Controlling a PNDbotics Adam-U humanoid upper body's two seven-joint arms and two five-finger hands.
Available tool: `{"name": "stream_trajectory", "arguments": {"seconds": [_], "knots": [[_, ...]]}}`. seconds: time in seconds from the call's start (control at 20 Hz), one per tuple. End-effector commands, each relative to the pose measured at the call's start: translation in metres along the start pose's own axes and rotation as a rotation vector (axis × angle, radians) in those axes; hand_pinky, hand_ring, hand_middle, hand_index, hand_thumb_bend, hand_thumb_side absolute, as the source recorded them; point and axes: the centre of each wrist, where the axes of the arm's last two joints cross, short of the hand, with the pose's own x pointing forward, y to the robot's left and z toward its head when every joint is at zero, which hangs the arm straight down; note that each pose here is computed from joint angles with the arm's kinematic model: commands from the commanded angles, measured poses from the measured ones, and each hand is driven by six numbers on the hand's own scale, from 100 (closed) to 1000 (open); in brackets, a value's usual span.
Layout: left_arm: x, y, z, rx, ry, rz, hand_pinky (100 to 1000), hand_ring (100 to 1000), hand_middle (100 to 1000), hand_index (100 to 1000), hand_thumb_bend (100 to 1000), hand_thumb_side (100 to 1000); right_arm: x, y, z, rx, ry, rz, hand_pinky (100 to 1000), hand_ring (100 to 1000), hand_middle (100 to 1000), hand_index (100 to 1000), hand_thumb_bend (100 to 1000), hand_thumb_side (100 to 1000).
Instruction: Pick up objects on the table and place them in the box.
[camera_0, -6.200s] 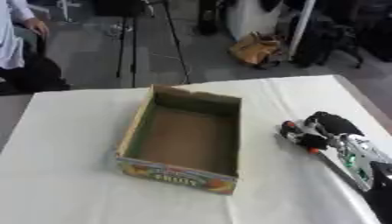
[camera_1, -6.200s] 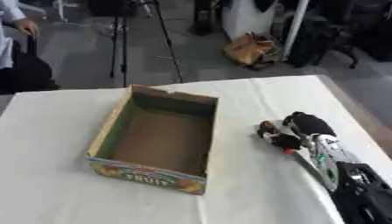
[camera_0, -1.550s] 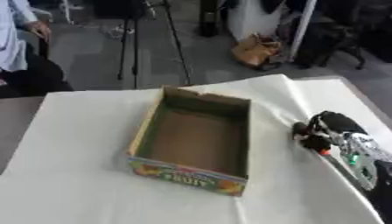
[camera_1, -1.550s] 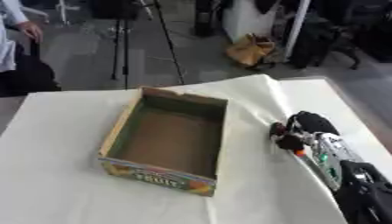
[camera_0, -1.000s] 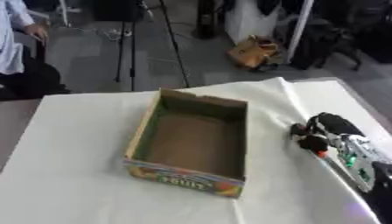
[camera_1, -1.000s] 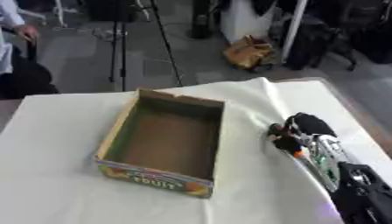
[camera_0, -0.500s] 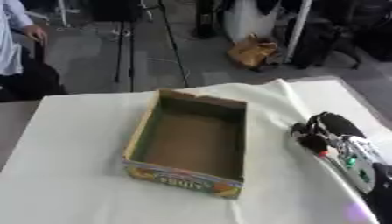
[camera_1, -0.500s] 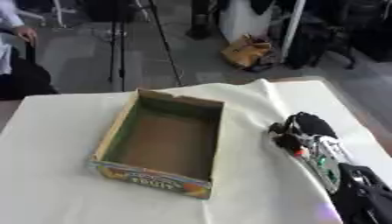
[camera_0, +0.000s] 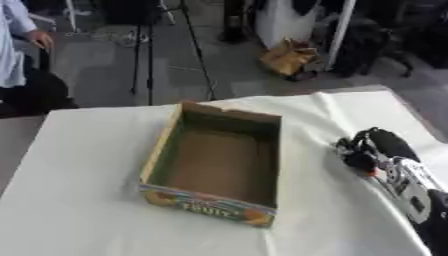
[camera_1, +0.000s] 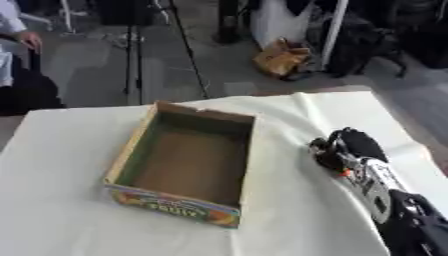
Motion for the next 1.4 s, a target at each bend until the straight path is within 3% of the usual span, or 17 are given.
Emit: {"name": "stream_trajectory", "arguments": {"seconds": [0.05, 0.45, 0.6, 0.95, 1.1, 1.4], "knots": [[0.0039, 0.0012, -0.0042, -0.002, -0.023, 0.001, 680, 939, 966, 746, 100, 1000, -0.0052, 0.0018, 0.0013, 0.0, 0.017, -0.016, 444, 590, 491, 648, 100, 822], [0.0039, 0.0011, -0.0043, -0.004, -0.022, 0.002, 679, 940, 967, 745, 100, 1000, -0.0044, -0.0004, 0.0018, -0.021, 0.02, -0.04, 399, 569, 478, 636, 100, 848], [0.0039, 0.0011, -0.0041, -0.004, -0.021, 0.003, 678, 940, 968, 745, 100, 1000, -0.0025, -0.0023, 0.0021, -0.039, 0.014, -0.051, 317, 536, 459, 622, 100, 856], [0.0039, 0.0009, -0.004, -0.005, -0.02, 0.004, 677, 940, 968, 744, 100, 1000, 0.0002, -0.0047, 0.0027, -0.076, 0.007, -0.059, 267, 507, 434, 602, 100, 847], [0.004, 0.0007, -0.0044, -0.005, -0.022, 0.005, 677, 940, 967, 743, 100, 1000, 0.0014, -0.0061, 0.0029, -0.096, 0.006, -0.059, 188, 459, 374, 566, 100, 822], [0.0042, 0.0004, -0.0053, -0.005, -0.025, 0.008, 677, 939, 967, 742, 100, 1000, 0.0031, -0.0078, 0.0033, -0.13, 0.006, -0.06, 123, 416, 350, 545, 100, 810]]}}
